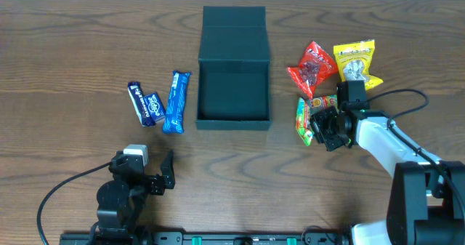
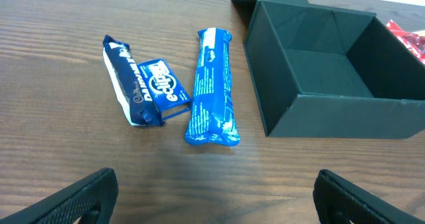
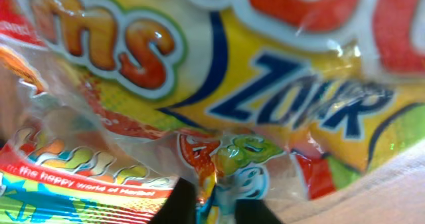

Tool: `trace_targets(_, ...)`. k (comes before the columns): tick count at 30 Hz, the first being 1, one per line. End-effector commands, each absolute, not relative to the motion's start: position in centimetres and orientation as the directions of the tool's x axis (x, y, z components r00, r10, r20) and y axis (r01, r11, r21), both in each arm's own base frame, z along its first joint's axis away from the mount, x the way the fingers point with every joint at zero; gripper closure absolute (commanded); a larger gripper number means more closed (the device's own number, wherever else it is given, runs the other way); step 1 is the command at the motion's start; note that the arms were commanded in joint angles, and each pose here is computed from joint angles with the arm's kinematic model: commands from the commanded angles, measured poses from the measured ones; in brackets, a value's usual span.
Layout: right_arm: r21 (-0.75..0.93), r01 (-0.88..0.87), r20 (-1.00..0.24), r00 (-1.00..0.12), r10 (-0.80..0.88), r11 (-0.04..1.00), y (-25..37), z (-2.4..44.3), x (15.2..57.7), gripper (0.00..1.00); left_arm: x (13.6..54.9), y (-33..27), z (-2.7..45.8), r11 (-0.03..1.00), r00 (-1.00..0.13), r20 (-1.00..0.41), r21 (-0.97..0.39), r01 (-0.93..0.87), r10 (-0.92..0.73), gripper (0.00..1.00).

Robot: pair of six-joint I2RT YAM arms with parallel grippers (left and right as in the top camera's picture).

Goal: Pack container
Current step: 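Grasp the green Haribo bag with the right gripper and lift, then carry the Haribo bag left and lower it into the black box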

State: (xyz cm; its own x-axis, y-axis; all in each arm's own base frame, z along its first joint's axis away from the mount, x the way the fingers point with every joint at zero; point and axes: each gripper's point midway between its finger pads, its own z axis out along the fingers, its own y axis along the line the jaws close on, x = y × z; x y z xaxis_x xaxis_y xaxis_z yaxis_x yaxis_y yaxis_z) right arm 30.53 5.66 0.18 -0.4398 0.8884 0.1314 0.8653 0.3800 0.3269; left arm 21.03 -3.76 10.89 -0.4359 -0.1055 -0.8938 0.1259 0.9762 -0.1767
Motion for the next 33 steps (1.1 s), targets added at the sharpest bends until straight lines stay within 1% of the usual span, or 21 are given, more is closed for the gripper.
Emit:
trace_targets(1, 0.243, 0.891, 0.142, -0.423, 0.895, 0.383, 4.8, -1.6, 28.9, 0.98, 21.0, -3.8, 10.3, 0.976, -0.444, -0.89, -0.177, 0.13, -0.102, 0.05)
trace_targets(4, 0.233, 0.878, 0.161, -0.458, 0.874, 0.417, 5.1, -1.7, 28.2, 0.99, 21.0, -3.8, 10.3, 0.976, -0.444, -0.89, -0.177, 0.13, -0.102, 0.05)
trace_targets(7, 0.192, 0.873, 0.208, -0.483, 0.85, 0.449, 5.6, -1.3, 26.4, 0.99, 21.0, -3.8, 10.3, 0.976, -0.444, -0.89, -0.177, 0.13, -0.102, 0.05)
trace_targets(9, 0.202, 0.839, 0.223, -0.542, 0.81, 0.506, 5.9, -0.4, 25.5, 0.99, 21.0, -3.8, 10.3, 0.976, -0.444, -0.89, -0.177, 0.13, -0.102, 0.05)
trace_targets(13, 0.284, 0.743, 0.186, -0.663, 0.725, 0.607, 6.4, 2.5, 24.9, 0.99, 21.0, -3.8, 10.3, 0.976, -0.444, -0.89, -0.177, 0.13, -0.102, 0.05)
trace_targets(15, 0.336, 0.7, 0.155, -0.701, 0.696, 0.63, 6.7, 4.4, 24.7, 0.99, 21.0, -3.8, 10.3, 0.976, -0.444, -0.89, -0.177, 0.13, -0.102, 0.05)
trace_targets(18, 0.448, 0.613, 0.062, -0.747, 0.662, 0.651, 7.1, 8.5, 24.5, 0.98, 21.0, -3.8, 10.3, 0.976, -0.444, -0.89, -0.177, 0.13, -0.102, 0.05)
trace_targets(22, 0.594, 0.443, -0.098, -0.788, 0.608, 0.671, 7.9, 13.7, 24.6, 0.98, 21.0, -3.8, 10.3, 0.976, -0.444, -0.89, -0.177, 0.13, -0.102, 0.05)
trace_targets(25, 0.688, 0.201, -0.285, -0.809, 0.515, 0.697, 9.3, 18.5, 24.6, 0.98, 21.0, -3.8, 10.3, 0.976, -0.444, -0.89, -0.177, 0.13, -0.102, 0.05)
trace_targets(29, 0.716, -0.144, -0.506, -0.781, 0.366, 0.683, 12.2, 23.9, 24.0, 0.98, 21.0, -3.8, 10.3, 0.976, -0.444, -0.89, -0.177, 0.13, -0.102, 0.05)
trace_targets(33, 0.696, -0.276, -0.582, -0.757, 0.296, 0.663, 14.1, 25.5, 23.8, 0.99, 21.0, -3.8, 10.3, 0.976, -0.444, -0.89, -0.177, 0.13, -0.102, 0.05)
